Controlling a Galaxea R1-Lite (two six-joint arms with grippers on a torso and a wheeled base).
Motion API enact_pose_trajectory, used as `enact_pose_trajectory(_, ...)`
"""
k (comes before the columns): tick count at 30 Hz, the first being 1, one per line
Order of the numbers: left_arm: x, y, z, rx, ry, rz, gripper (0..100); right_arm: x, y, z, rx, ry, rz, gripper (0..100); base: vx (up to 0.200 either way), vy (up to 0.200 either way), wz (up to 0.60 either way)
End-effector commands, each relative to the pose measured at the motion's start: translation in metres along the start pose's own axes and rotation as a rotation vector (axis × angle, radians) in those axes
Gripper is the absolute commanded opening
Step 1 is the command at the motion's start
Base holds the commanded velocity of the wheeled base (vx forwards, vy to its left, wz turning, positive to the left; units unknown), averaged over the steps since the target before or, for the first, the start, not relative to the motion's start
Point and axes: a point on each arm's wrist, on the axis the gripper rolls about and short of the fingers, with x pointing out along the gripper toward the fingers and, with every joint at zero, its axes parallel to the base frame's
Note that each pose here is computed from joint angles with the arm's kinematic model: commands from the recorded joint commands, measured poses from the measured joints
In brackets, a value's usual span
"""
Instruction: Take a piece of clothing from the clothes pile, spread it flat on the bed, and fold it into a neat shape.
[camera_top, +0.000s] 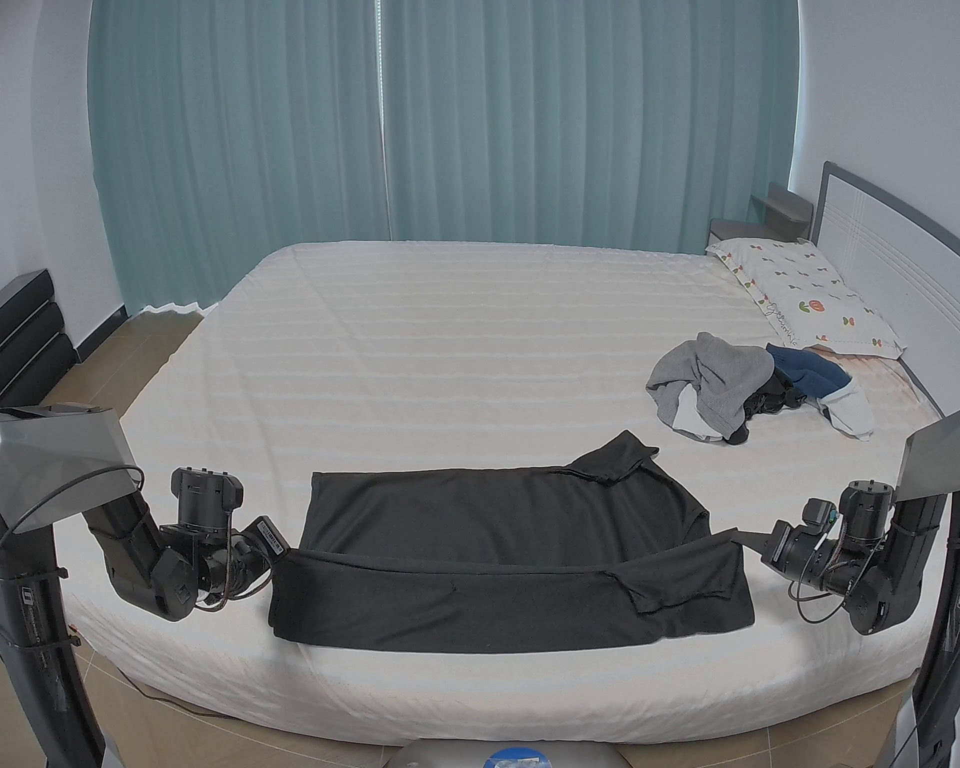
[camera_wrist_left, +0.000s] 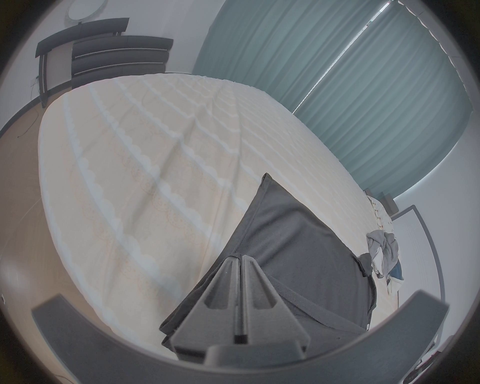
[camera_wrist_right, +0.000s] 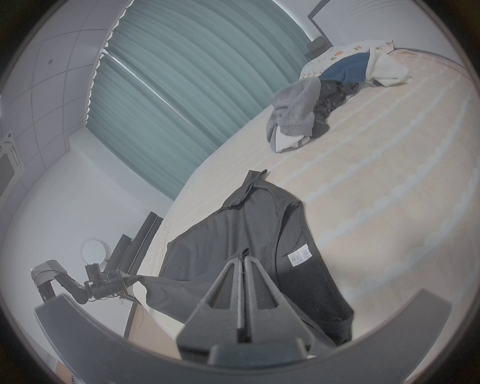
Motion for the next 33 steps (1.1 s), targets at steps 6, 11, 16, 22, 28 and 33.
enact_pose_trajectory(6, -0.020, 0.001, 0.006, 0.041, -0.022, -0.010, 0, -0.020, 0.016, 0.010, -0.033, -0.058, 0.029, 0, 0.000, 0.000, 0.00)
enact_pose_trajectory(11, -0.021, 0.001, 0.006, 0.048, -0.022, -0.007, 0, -0.025, 0.020, 0.006, -0.033, -0.043, 0.036, 0, 0.000, 0.000, 0.00)
enact_pose_trajectory(16, -0.038, 0.005, 0.009, 0.122, -0.035, -0.001, 0, -0.034, 0.027, 0.005, -0.048, -0.039, 0.047, 0, 0.000, 0.000, 0.00)
enact_pose_trajectory(22, -0.041, 0.012, 0.000, 0.187, 0.000, 0.023, 0, -0.038, 0.029, -0.005, -0.096, -0.004, 0.039, 0, 0.000, 0.000, 0.00)
enact_pose_trajectory(28, -0.046, 0.015, -0.005, 0.240, 0.017, 0.034, 0, -0.051, 0.031, -0.012, -0.185, 0.018, 0.019, 0, 0.000, 0.000, 0.00)
enact_pose_trajectory(33, -0.049, 0.019, -0.009, 0.286, 0.032, 0.046, 0, -0.059, 0.035, -0.013, -0.198, 0.015, 0.019, 0, 0.000, 0.000, 0.00)
